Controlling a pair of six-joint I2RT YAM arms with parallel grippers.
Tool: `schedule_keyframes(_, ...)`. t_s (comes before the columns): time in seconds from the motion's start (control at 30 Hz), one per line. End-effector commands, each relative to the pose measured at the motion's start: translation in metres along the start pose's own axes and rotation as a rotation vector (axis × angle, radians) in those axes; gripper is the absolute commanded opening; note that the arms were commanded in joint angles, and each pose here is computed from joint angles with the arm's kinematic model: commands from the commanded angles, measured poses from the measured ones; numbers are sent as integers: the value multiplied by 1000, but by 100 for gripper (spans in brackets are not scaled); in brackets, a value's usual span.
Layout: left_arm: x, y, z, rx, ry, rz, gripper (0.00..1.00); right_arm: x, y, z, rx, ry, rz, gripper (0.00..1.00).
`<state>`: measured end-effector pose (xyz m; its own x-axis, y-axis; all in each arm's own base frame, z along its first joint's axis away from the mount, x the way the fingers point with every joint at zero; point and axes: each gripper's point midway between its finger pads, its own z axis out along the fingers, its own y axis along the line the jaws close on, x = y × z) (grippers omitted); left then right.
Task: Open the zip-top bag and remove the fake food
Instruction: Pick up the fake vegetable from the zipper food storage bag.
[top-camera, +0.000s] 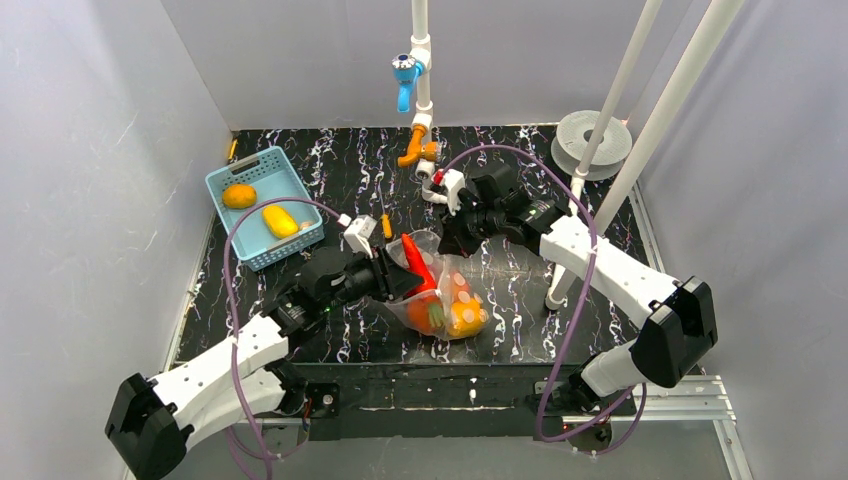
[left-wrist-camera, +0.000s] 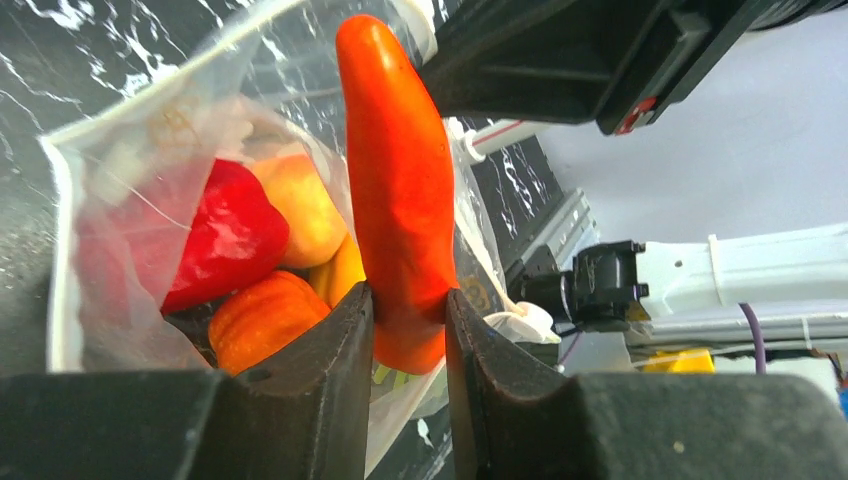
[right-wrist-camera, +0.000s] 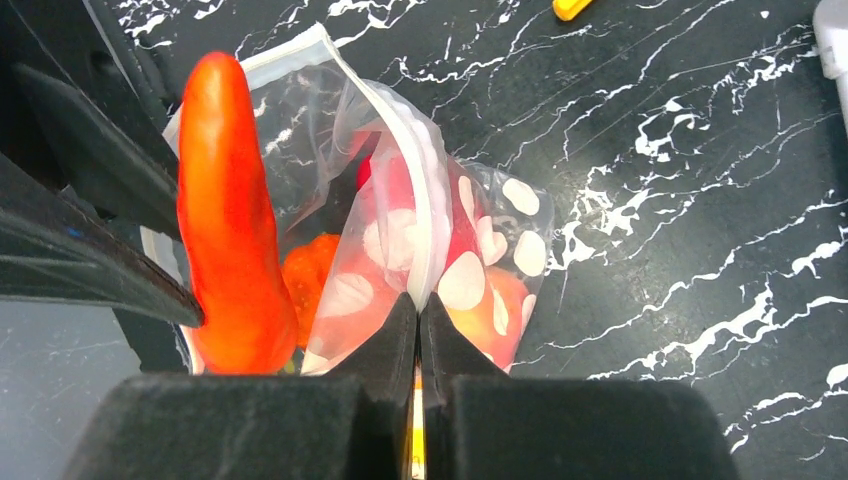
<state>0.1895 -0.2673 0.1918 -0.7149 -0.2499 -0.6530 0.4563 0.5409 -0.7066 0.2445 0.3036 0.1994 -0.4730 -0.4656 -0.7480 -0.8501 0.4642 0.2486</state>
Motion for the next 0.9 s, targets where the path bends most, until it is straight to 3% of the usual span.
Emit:
schedule_keyframes(0.0,-24,7,-11,-55,-142,49,0,-15,14,-11,-68,-67,-40,1)
schedule_keyframes(0.4,-59,6,-35,-84,-341,67,0,-11,26,-10,-130,-55,-53,1)
schedule_keyframes(0.87,-89,-3,-64,-147,-437,139,0,-9,28,-10,-140,-49,-59,1)
